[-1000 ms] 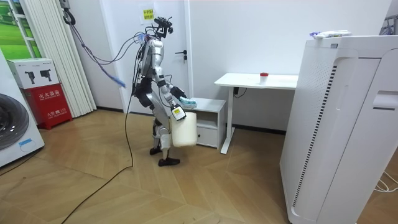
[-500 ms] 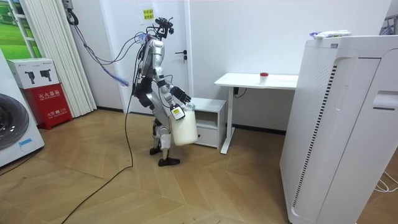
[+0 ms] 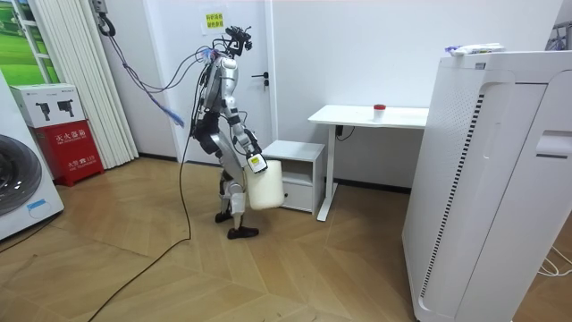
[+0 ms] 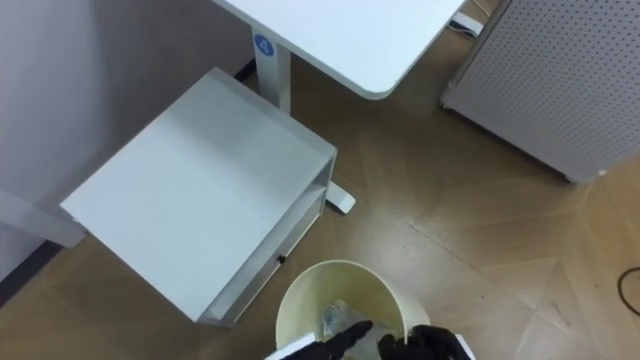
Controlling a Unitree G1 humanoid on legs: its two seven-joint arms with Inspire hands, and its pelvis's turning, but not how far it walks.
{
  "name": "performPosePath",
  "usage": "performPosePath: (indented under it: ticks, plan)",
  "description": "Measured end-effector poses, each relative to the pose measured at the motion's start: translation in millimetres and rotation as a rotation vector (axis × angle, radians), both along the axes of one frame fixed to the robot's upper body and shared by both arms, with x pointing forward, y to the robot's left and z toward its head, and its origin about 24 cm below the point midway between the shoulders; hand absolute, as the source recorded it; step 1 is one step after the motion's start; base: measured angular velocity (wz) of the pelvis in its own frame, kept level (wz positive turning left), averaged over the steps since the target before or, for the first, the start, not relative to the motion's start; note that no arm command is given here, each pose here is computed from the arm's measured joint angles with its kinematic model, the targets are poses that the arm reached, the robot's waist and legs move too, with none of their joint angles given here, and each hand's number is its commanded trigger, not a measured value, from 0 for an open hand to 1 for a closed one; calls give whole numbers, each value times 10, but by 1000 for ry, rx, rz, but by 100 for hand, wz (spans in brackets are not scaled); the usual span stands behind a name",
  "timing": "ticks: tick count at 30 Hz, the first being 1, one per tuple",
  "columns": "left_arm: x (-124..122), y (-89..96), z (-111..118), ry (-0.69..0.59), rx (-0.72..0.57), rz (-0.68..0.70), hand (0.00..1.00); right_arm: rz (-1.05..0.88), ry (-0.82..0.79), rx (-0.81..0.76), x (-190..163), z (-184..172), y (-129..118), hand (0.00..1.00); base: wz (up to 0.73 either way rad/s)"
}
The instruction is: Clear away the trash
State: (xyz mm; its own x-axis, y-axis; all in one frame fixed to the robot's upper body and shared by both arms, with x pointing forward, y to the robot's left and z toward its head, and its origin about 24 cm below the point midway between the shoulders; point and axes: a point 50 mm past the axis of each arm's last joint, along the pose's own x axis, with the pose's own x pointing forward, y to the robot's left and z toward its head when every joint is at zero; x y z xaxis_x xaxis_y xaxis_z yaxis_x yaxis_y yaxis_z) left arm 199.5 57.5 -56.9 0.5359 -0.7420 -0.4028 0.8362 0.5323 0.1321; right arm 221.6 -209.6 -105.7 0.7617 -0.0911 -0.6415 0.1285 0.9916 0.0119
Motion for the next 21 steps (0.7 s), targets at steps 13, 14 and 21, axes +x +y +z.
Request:
performPosePath:
  ticks: [13,14,21]
  plan:
    - [14,17,-11,53,3,-36,0,-25,-3,-10,40,19,-18,100,-1]
    - [18,21,-8,56,-2,-32,0,-26,-3,-11,48,23,-22,100,-3]
    - [152,165,50,29,-24,69,0,-87,6,-4,28,15,-106,100,-5]
